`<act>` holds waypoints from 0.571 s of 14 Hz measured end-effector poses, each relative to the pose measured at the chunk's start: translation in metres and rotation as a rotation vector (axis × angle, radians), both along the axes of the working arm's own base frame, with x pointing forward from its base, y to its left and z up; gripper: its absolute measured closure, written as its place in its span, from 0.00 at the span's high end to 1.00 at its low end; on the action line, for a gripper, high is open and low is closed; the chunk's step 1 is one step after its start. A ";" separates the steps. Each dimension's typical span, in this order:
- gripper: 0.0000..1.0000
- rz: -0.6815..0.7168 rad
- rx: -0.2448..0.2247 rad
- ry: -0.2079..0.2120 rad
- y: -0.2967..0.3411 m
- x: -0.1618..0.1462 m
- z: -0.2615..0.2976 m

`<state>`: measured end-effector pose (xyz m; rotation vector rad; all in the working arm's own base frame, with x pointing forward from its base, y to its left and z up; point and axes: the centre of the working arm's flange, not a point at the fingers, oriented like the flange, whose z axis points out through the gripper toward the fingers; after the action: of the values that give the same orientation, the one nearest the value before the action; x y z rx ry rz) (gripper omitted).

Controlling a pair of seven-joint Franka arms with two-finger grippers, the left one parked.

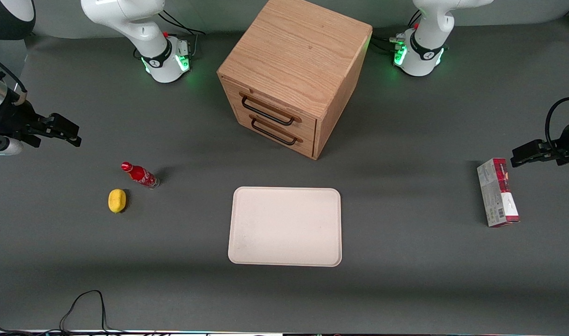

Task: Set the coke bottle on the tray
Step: 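Move the open right gripper down over the red Coca-Cola bottle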

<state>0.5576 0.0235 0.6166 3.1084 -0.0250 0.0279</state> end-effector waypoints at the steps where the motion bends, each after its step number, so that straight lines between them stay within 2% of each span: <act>1: 1.00 -0.001 0.005 0.005 0.001 0.001 -0.002; 4: 1.00 -0.008 0.018 0.032 -0.001 0.002 -0.011; 7: 1.00 -0.016 0.013 0.119 -0.005 0.001 -0.059; 8: 1.00 -0.020 0.013 0.125 -0.008 0.002 -0.085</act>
<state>0.5599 0.0152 0.5313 3.1160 -0.0531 -0.1680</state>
